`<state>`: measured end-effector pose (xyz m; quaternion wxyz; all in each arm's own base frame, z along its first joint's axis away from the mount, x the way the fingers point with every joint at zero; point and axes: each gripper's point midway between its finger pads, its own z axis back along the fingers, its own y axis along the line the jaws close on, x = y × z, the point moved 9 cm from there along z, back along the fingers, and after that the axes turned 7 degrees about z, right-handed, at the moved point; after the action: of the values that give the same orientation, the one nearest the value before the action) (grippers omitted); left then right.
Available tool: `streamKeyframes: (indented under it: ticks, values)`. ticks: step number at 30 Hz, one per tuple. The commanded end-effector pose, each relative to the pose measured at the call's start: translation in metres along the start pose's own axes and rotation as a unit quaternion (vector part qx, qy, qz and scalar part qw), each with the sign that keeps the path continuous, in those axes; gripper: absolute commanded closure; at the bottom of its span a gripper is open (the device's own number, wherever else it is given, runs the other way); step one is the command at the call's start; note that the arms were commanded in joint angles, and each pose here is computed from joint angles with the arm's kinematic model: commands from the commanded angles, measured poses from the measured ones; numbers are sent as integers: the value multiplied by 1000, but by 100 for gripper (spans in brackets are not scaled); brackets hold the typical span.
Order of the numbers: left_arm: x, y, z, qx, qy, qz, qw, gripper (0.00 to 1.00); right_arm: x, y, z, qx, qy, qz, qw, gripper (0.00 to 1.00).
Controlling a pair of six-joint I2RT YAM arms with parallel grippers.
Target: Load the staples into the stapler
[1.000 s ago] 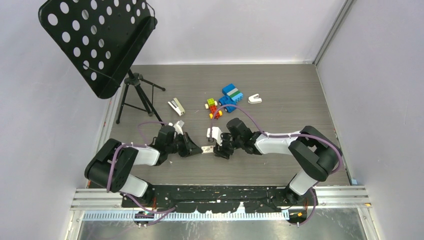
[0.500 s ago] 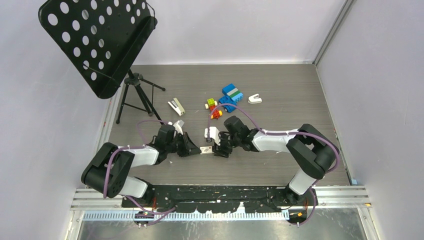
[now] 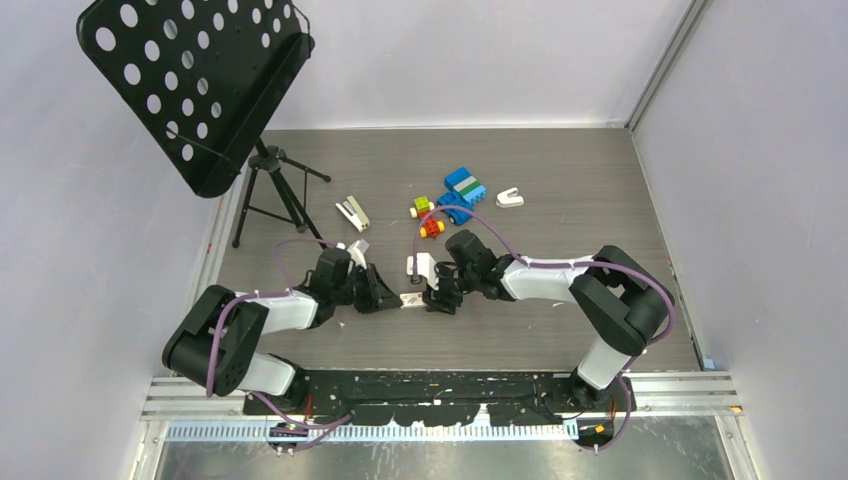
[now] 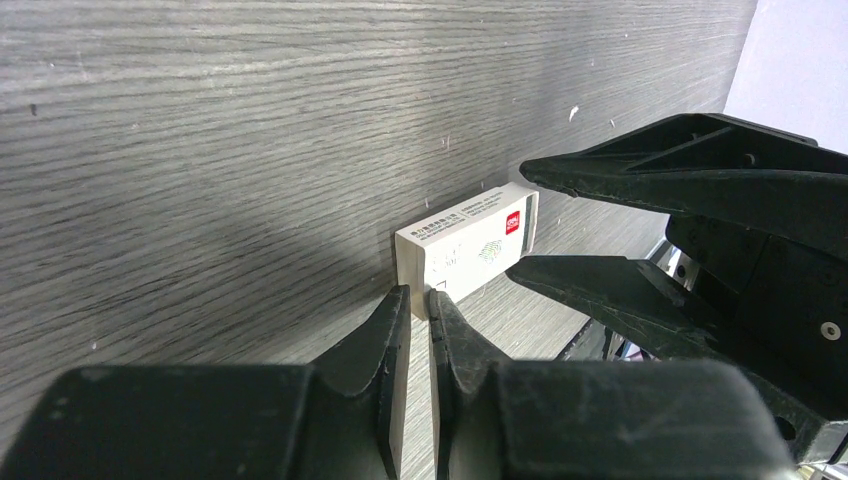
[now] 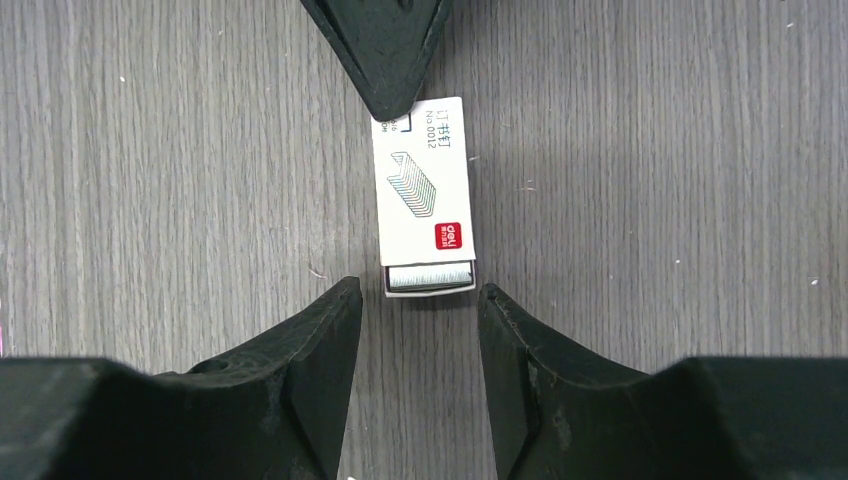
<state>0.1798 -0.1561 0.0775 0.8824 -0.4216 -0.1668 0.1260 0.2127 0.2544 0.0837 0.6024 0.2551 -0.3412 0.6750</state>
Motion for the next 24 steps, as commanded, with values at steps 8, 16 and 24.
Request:
streamKeyframes:
  ticks: [8, 16, 24]
  values:
    - [4, -4, 2, 4, -8, -12, 1000, 86, 13, -11, -2, 7, -13, 25, 1000, 48]
    - [6, -7, 3, 1, -9, -13, 1000, 86, 13, -11, -3, 10, -12, 27, 1000, 49]
    - [6, -7, 4, 0, -9, -14, 1000, 87, 16, -13, -6, 13, -12, 33, 999, 50]
